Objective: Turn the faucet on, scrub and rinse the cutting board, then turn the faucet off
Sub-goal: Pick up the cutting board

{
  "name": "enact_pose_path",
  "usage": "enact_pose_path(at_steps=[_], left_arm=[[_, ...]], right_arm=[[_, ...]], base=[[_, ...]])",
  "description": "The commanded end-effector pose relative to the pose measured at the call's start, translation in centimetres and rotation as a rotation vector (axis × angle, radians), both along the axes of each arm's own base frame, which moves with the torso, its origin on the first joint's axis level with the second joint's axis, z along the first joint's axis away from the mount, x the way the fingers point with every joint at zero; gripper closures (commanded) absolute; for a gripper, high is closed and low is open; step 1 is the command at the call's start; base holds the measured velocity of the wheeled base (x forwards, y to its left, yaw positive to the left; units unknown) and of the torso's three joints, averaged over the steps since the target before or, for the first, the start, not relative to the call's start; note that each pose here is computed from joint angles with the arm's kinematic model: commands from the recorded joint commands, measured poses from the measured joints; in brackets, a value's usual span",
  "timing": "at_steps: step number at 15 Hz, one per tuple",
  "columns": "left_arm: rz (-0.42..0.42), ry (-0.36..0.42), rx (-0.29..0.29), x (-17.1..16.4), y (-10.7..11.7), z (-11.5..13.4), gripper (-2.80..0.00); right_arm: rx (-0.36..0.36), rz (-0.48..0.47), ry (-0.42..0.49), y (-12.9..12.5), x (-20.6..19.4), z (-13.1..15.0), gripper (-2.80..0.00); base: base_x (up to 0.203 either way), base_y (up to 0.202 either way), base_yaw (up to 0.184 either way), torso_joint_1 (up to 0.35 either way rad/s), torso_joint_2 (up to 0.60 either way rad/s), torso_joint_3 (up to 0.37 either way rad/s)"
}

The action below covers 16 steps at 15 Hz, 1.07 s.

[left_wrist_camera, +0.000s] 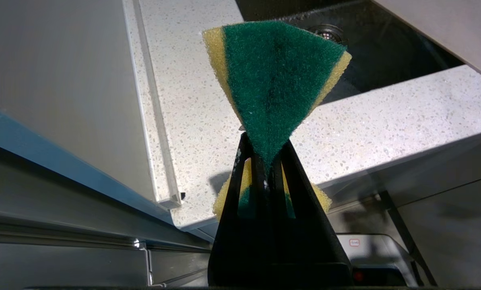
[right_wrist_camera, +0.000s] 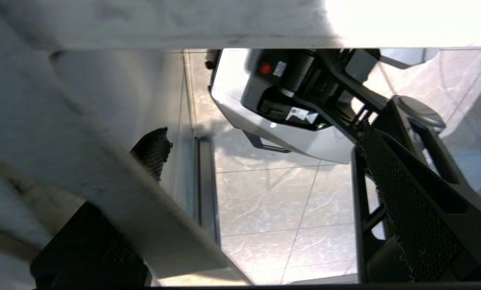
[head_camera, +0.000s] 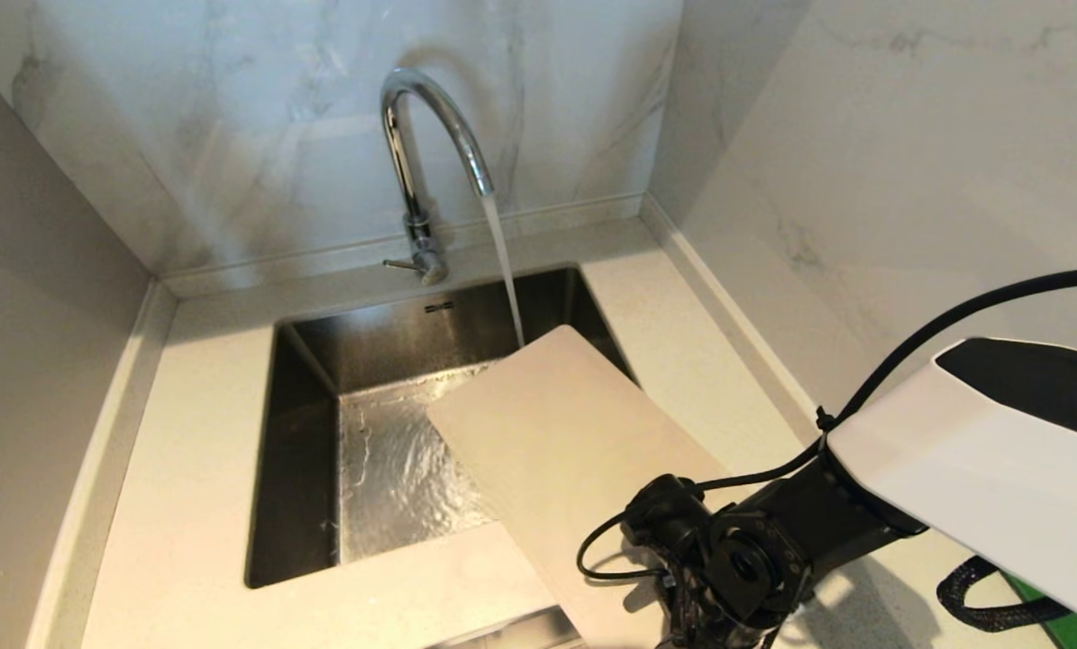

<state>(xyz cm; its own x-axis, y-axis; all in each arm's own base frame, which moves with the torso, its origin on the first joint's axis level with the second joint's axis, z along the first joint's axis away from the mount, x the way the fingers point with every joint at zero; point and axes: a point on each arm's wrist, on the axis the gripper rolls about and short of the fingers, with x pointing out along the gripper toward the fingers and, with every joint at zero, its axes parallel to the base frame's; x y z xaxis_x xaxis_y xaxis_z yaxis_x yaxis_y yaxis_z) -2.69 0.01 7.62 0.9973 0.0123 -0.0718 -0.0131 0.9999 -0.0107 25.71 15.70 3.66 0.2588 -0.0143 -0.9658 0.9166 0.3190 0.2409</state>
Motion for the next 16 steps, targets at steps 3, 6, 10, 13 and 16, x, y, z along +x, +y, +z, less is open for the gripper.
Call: enact_pose_path(at_steps=[3,6,10,13,16], left_arm=[[0.0,0.0,-0.001,0.0,0.0,0.0,0.0],[0.001,0.0,-0.001,0.0,0.0,0.0,0.0],[0.0,0.0,-0.001,0.0,0.0,0.0,0.0],[0.0,0.0,-0.001,0.0,0.0,0.0,0.0],[0.0,0.0,-0.001,0.0,0.0,0.0,0.0]], right_arm=[[-0.009,-0.012,0.019,-0.4,-0.7,0.0,-2.8],[-0.013,-0.011,0.026,-0.6,-1.0,-0.1,-2.8],[-0.021,-0.01,0.042,-0.7,-1.3,-0.5,-2.8],[-0.024,-0.009,0.054,-0.6,-1.1,-1.0,-2.8],[-0.036,0.001,0.078,-0.4,-0.9,-2.0,-2.8]], base=[[0.0,0.0,0.0,0.0,0.0,0.0],[0.0,0.0,0.0,0.0,0.0,0.0],[0.0,0.0,0.0,0.0,0.0,0.0],[0.0,0.0,0.0,0.0,0.0,0.0],[0.0,0.0,0.0,0.0,0.0,0.0]])
